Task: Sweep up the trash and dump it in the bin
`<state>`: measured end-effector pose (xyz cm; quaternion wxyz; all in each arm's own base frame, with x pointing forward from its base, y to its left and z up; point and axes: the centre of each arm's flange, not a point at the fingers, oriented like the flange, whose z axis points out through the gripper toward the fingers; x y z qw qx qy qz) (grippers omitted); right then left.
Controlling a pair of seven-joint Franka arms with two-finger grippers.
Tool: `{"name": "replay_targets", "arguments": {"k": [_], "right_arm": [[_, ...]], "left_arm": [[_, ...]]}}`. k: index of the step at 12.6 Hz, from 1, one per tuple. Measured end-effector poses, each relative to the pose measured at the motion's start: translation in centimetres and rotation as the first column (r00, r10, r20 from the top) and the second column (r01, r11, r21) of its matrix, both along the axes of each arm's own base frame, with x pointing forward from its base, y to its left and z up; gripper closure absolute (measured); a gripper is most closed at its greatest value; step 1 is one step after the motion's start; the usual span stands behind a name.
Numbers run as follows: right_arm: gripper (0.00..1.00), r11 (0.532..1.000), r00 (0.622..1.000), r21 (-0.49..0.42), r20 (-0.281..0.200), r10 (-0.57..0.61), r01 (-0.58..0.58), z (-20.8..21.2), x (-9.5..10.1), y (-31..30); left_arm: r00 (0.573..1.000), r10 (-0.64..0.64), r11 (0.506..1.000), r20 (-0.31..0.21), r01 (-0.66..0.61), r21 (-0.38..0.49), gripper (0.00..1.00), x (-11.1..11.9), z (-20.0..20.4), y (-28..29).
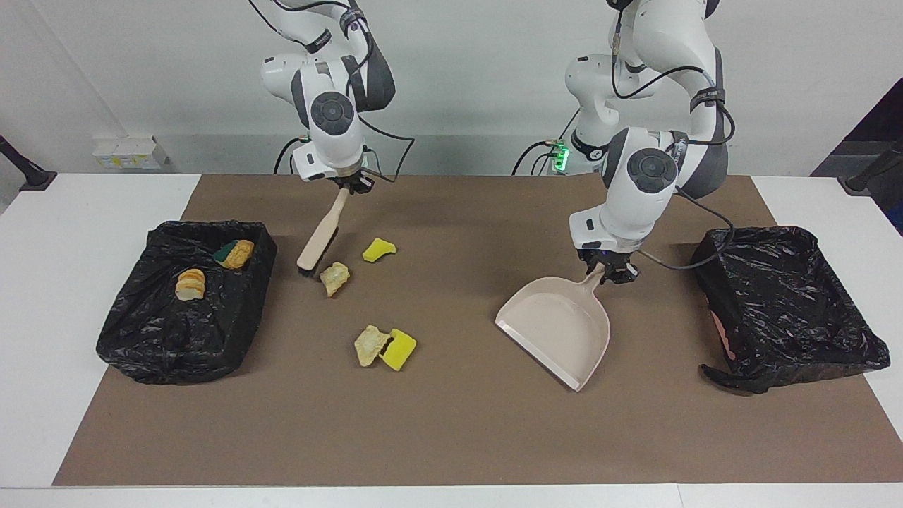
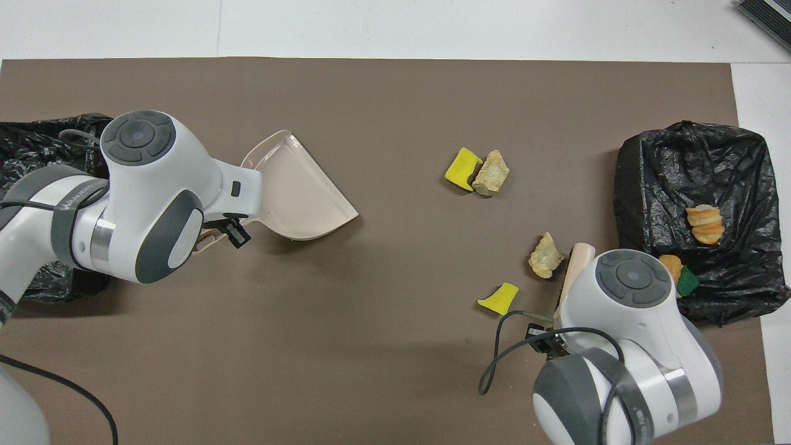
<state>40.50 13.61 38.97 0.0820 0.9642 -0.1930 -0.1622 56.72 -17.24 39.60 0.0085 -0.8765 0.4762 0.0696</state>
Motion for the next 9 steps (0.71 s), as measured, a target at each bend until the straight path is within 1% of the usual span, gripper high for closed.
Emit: {"name": "replay_targets", "arguments": {"k": [2, 4, 5, 7, 9], "right_arm": [[0.74, 0.999, 0.999, 0.049, 0.047, -0.010, 0.007, -1.2, 1.3, 0.5], [0.74, 0.998, 0.998, 0.067, 0.069, -0.009, 0.004, -2.1, 2.9, 1.0], [0.74, 0.997, 0.997, 0.073, 0.076, -0.008, 0.002, -2.1, 4.0, 1.3], [0.74, 0.996, 0.995, 0.090, 0.100, -0.008, -0.001, -1.2, 6.4, 2.1], [0.74, 0.995, 0.993, 0.104, 0.118, -0.004, -0.009, 0.0, 8.5, 3.1]], "left_arm": [[0.988, -0.154, 0.988, -0.028, 0.154, -0.012, 0.69, -0.9, -0.4, 0.6], [0.955, -0.297, 0.955, -0.031, 0.296, -0.029, 0.69, -1.4, -0.2, 0.3], [0.938, -0.345, 0.938, -0.025, 0.344, -0.035, 0.69, -1.7, -0.2, -0.1], [0.920, -0.392, 0.919, -0.008, 0.391, -0.040, 0.69, -2.2, -0.6, -1.1], [0.912, -0.410, 0.911, 0.009, 0.410, -0.039, 0.69, -2.8, -1.2, -1.7]]}}
